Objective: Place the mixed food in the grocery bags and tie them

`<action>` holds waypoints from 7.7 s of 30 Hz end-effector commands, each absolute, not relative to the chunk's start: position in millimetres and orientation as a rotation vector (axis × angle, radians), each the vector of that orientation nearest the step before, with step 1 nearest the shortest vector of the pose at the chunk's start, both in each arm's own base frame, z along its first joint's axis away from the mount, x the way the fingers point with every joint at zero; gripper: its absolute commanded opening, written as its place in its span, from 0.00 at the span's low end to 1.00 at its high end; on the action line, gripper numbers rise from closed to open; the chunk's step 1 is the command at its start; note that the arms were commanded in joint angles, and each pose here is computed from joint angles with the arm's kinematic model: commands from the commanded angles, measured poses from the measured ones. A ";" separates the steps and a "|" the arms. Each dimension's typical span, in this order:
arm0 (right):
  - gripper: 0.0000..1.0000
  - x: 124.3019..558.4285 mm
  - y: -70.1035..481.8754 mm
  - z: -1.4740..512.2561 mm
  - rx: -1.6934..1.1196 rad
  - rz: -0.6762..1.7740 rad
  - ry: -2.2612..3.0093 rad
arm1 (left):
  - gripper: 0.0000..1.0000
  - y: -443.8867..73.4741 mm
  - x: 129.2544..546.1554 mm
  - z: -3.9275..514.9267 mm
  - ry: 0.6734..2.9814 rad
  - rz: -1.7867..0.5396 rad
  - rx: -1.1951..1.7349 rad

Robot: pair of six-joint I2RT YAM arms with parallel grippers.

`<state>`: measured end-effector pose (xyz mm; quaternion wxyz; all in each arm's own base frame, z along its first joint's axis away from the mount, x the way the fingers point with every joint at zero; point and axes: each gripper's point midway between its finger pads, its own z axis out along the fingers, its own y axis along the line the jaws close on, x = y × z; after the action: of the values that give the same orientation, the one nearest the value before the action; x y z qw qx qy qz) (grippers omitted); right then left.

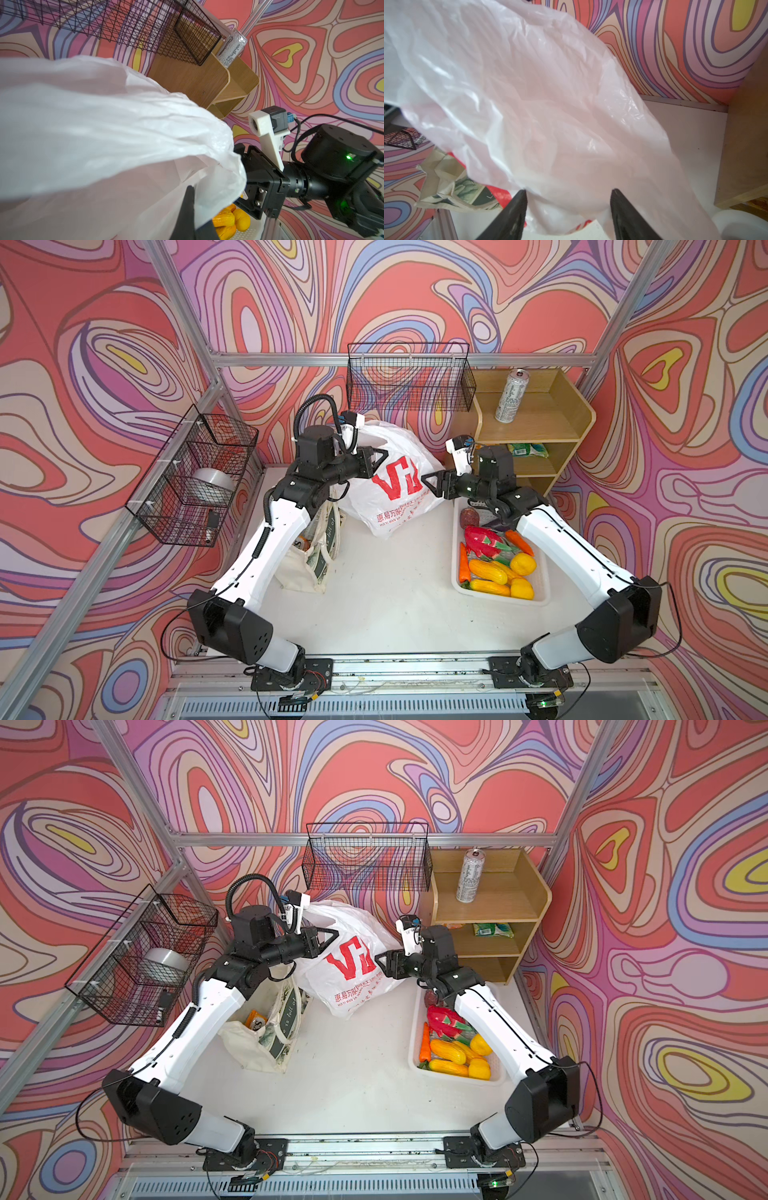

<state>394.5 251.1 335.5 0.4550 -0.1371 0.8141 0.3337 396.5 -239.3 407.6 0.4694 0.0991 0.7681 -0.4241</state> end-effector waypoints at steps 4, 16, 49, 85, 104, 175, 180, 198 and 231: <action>0.72 366.4 274.6 348.4 -0.242 0.764 2.037 | 0.00 -238.8 402.5 403.0 1.886 -0.983 0.037; 0.82 375.6 192.8 335.3 -0.088 0.449 2.058 | 0.00 -243.7 416.9 423.0 1.867 -0.944 0.075; 0.77 420.9 261.6 297.7 -0.144 0.844 2.112 | 0.00 -215.3 390.7 424.5 1.833 -0.991 -0.146; 0.87 380.3 370.8 337.8 -0.044 0.625 1.826 | 0.00 -218.0 408.5 411.2 1.798 -0.989 -0.307; 0.00 408.7 301.6 326.3 -0.032 0.547 1.896 | 0.76 -226.0 400.9 466.9 1.879 -1.072 0.097; 0.00 384.0 264.3 302.2 -0.150 1.005 1.956 | 0.00 -202.9 362.5 353.8 1.962 -0.867 0.036; 0.17 376.8 262.0 279.7 -0.116 1.044 2.002 | 0.00 -201.8 360.1 350.6 2.049 -0.874 0.061; 0.73 332.2 171.3 287.5 0.081 0.672 2.102 | 0.00 -226.1 366.3 266.9 2.261 -0.945 0.132; 0.84 409.2 -56.4 104.8 1.094 0.189 2.329 | 0.00 -252.6 375.9 274.2 2.169 -1.248 0.007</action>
<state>389.6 -44.2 96.2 0.2461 0.3931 0.8828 0.0752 373.0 -249.9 273.9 0.3134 0.0028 0.8293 -0.4626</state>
